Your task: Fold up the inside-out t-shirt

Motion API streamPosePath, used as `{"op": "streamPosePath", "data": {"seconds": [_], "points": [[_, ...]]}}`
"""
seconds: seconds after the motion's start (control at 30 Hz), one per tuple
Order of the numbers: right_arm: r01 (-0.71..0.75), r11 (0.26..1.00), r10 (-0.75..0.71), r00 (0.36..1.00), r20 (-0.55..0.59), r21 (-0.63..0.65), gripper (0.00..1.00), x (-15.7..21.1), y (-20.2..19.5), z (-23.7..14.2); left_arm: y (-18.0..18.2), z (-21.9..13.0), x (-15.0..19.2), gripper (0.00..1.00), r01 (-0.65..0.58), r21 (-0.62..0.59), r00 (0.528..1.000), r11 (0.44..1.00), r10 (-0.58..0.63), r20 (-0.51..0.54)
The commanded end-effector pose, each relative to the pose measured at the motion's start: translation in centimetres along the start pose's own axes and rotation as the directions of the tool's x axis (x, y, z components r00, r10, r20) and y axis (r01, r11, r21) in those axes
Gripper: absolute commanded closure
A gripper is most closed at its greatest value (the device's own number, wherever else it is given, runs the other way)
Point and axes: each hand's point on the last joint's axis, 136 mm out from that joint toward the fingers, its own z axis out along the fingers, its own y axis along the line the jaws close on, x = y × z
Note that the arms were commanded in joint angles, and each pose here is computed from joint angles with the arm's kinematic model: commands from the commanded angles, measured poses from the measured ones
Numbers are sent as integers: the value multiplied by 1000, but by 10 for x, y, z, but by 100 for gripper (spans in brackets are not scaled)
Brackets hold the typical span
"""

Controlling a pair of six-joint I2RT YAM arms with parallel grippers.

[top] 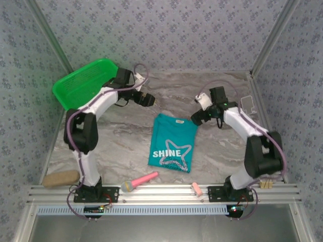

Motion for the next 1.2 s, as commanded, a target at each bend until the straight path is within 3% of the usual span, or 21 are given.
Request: {"op": "streamPosePath", "data": {"seconds": [0.0, 0.07, 0.1, 0.13, 0.2, 0.3, 0.33, 0.4, 0.47, 0.63, 0.77, 0.93, 1.03, 1.17], "points": [[-292, 898, 226, 948, 223, 330, 0, -27, -60, -52, -12, -16, -8, 0, 196, -26, 976, 980, -192, 108], [-531, 770, 438, 843, 313, 353, 0, -12, -74, -72, -26, -22, 4, 0, 226, -22, 970, 974, -223, 98], [-658, 670, 577, 753, 316, 345, 0, 8, -75, -76, -34, -28, 6, 0, 218, -48, 971, 975, -212, 112], [-714, 629, 661, 699, 272, 308, 0, 23, -69, -73, -42, -35, 7, 0, 214, -58, 971, 975, -205, 125], [-677, 736, 669, 730, 138, 13, 0, 16, -29, -54, -52, -41, 12, 0, 266, -45, 957, 963, -258, 129], [-624, 775, 628, 778, 21, -101, 6, 25, 9, -34, -34, -22, 36, 0, 429, -82, 903, 900, -428, 27], [-603, 791, 605, 796, -15, -101, 7, 30, 16, -27, -33, -9, 40, 2, 461, -59, 886, 886, -463, -36], [-608, 784, 601, 794, -90, -130, 12, 38, 27, -15, -33, 16, 50, 17, 478, -77, 867, 875, -484, -115], [-631, 753, 610, 775, -161, -184, 18, 43, 41, -5, -41, 36, 59, 22, 440, -100, 880, 892, -451, -148], [-662, 720, 609, 746, -268, -208, 24, 55, 59, 22, -53, 64, 77, 22, 368, -120, 892, 922, -386, -235], [-682, 695, 613, 727, -309, -226, 26, 61, 64, 40, -39, 78, 83, 22, 335, -167, 896, 927, -368, -249], [-693, 669, 610, 719, -333, -269, 37, 57, 69, 58, -32, 93, 75, 26, 323, -174, 900, 930, -359, -247], [-695, 656, 608, 717, -341, -293, 49, 56, 72, 65, -34, 101, 73, 31, 317, -153, 900, 936, -347, -262], [-693, 652, 605, 720, -340, -308, 53, 55, 73, 67, -35, 111, 79, 32, 294, -142, 899, 945, -324, -296]]}}
